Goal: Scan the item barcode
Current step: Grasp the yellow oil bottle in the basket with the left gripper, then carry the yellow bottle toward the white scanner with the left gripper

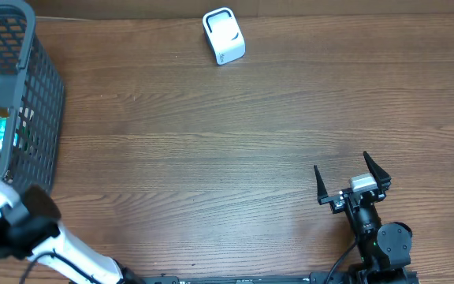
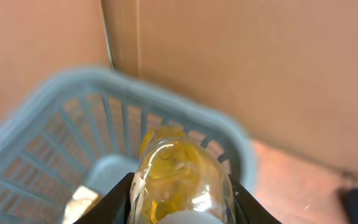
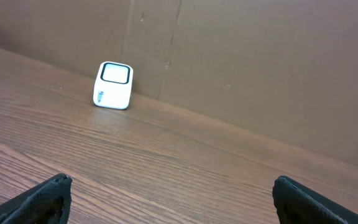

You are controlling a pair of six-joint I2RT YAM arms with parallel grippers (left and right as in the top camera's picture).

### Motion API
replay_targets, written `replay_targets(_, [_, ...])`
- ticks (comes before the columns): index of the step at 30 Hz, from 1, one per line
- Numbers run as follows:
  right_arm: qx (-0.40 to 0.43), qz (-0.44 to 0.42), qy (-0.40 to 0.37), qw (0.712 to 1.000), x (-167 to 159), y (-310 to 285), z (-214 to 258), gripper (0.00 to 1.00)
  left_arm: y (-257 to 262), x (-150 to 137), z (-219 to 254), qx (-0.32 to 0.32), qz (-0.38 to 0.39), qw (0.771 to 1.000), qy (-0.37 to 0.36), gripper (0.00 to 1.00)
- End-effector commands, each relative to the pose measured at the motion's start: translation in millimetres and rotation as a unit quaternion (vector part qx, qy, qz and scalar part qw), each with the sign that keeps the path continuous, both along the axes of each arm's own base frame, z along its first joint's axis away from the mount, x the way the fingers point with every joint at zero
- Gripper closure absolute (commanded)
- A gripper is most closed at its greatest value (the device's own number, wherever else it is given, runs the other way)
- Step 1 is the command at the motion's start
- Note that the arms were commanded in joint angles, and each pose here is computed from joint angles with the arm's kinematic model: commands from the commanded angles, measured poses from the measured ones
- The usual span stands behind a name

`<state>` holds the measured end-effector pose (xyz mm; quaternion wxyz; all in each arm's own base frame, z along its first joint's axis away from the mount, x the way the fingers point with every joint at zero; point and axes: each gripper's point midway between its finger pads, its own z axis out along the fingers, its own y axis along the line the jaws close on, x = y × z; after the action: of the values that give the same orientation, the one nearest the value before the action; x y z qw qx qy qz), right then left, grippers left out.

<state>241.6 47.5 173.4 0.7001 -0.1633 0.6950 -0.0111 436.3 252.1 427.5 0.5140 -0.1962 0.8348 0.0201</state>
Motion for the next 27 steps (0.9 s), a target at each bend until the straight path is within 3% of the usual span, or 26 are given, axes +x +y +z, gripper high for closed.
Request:
replay_targets(1, [0.002,0.001,0.001,1.000,0,1,-3,0.00,-40,-21,52,-0.008,-0.012,0.998,-0.057,0.71])
replay_targets(12, [0.002,0.001,0.001,1.000,0,1,-3,0.00,-163,-56,51,-0.063,-0.101,0.993,-0.001,0.76])
replay_targets(21, [0.002,0.001,0.001,1.000,0,1,-3,0.00,-290,-52,15,-0.093,-0.243,0.962,0.084,0.78])
replay_targets(27, [0.002,0.001,0.001,1.000,0,1,-3,0.00,-376,-35,-19,-0.058,-0.291,0.946,0.132,0.79])
